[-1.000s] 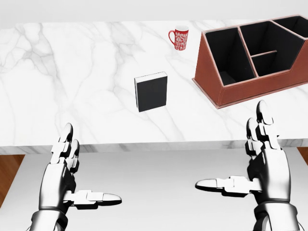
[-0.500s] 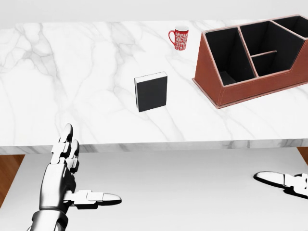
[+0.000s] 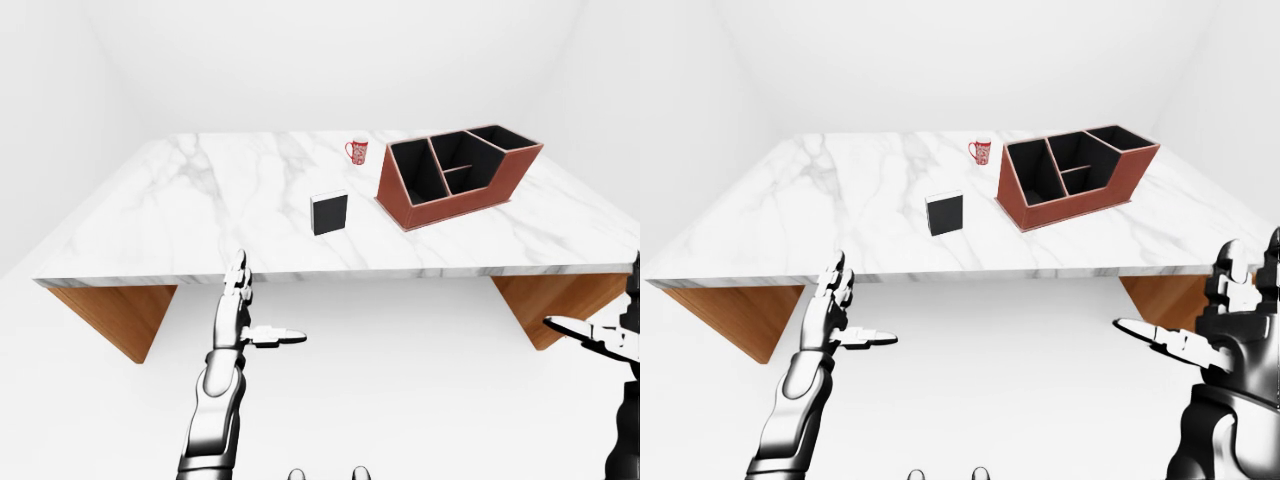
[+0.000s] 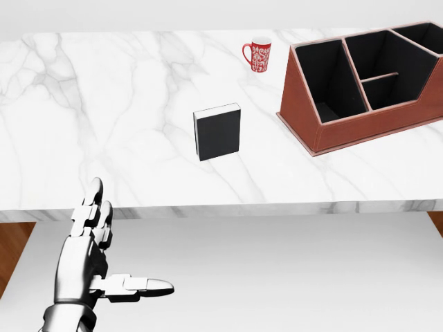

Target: Pick up the book and place it in the left compartment of the caddy.

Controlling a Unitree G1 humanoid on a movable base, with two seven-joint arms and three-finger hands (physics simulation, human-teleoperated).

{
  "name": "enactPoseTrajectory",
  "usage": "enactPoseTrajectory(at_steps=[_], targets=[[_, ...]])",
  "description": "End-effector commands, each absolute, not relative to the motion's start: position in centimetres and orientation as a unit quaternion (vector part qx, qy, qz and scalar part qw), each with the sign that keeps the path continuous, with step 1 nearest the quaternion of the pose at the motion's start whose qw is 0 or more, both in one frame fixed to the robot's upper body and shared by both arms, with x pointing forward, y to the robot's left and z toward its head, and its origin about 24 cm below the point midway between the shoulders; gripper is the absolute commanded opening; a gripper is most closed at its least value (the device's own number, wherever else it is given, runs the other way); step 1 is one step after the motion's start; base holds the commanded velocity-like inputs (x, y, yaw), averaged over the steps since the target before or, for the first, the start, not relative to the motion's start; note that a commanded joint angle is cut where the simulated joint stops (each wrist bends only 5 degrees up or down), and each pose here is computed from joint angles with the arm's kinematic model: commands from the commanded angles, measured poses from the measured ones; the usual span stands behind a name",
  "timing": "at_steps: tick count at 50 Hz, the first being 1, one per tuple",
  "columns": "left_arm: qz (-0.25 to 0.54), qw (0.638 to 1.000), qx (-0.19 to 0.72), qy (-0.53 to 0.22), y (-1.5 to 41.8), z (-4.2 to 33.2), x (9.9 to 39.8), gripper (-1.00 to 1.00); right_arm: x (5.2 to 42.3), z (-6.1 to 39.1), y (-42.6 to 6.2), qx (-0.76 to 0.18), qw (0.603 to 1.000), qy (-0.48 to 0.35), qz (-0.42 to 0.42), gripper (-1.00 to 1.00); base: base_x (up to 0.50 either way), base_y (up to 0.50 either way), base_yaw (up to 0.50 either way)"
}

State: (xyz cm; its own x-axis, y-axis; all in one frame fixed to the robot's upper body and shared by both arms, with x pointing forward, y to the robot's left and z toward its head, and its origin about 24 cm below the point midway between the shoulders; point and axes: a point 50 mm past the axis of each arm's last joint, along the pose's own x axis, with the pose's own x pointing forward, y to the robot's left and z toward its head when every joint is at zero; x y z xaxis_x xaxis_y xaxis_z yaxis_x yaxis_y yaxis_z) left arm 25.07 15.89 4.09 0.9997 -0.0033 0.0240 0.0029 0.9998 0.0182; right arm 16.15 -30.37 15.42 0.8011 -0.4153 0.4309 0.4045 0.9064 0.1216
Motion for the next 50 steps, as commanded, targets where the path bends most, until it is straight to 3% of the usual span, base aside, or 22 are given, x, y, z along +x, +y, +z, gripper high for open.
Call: enactPoseTrajectory(at_steps=[1,18,19,20,50], targets=[[-0.001,1.000,0.009,-0.013,15.9,4.2,25.0,1.00,14.2,15.3,-32.8,0.016,0.940,-0.231,-0.252,1.00,0.00,0.00,0.00],[0.001,1.000,0.009,-0.013,16.0,3.9,25.4,1.00,11.0,14.4,-36.4,0.039,0.920,-0.223,-0.320,1.00,0.00,0.00,0.00],[0.000,1.000,0.013,-0.003,16.1,3.1,25.5,1.00,7.6,13.2,-38.9,0.079,0.897,-0.225,-0.373,1.00,0.00,0.00,0.00],[0.000,1.000,0.013,-0.002,16.1,3.1,25.6,1.00,7.5,13.0,-39.1,0.084,0.896,-0.223,-0.375,1.00,0.00,0.00,0.00],[0.000,1.000,0.013,-0.008,16.0,3.5,25.4,1.00,6.6,12.4,-40.0,0.105,0.894,-0.220,-0.377,1.00,0.00,0.00,0.00]])
